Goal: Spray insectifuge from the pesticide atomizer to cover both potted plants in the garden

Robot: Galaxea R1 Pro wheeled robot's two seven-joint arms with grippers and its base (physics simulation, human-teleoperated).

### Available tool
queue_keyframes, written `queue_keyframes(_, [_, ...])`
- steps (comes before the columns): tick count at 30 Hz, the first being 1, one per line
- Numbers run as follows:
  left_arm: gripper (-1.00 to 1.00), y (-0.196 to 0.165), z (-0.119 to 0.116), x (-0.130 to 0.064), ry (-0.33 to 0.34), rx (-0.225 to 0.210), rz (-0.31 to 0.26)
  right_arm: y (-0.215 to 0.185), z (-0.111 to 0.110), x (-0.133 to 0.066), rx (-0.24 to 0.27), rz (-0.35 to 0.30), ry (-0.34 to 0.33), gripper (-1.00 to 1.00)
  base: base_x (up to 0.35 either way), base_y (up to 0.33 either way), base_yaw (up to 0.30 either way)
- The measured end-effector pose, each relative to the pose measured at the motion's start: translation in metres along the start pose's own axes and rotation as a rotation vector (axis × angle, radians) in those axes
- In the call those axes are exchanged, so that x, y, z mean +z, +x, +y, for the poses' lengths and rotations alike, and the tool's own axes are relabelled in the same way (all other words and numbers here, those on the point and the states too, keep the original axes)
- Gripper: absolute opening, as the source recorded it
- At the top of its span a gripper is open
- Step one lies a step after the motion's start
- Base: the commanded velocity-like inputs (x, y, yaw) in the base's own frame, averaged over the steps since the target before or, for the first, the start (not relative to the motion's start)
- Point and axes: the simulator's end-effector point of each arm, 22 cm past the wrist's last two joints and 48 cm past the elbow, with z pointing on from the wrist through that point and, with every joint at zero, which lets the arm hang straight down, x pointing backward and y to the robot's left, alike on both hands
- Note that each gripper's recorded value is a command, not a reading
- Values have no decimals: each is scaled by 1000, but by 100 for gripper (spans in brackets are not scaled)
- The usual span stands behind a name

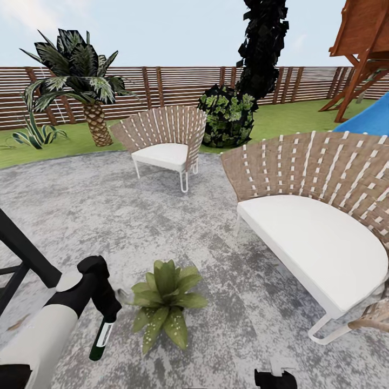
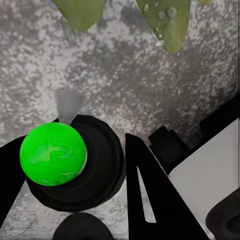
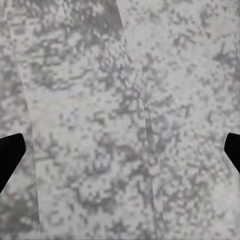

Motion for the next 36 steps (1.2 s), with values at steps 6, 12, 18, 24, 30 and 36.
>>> queue_keyframes(6, [-100,-1,-4,-1,2,3,-2,-2,0,-2,-3,-5,0,100,92,276,0])
queue_keyframes(12, [-100,-2,-3,1,5,2,-1,0,1,0,0,0,0,100,138,132,-9])
queue_keyframes(18, [-100,-7,-1,-6,-6,32,-14,-2,0,-1,1,-4,2,100,5,4,-178])
queue_keyframes(24, [-100,-9,-1,-9,-51,117,30,-4,-1,-1,3,-8,2,100,0,0,-168])
queue_keyframes(30, [-100,-8,-1,-9,-56,124,39,-4,-2,-1,4,-8,3,100,0,183,-11])
queue_keyframes(36, [-100,20,-8,17,-19,120,89,-4,-2,-1,3,-9,4,100,0,17,-171])
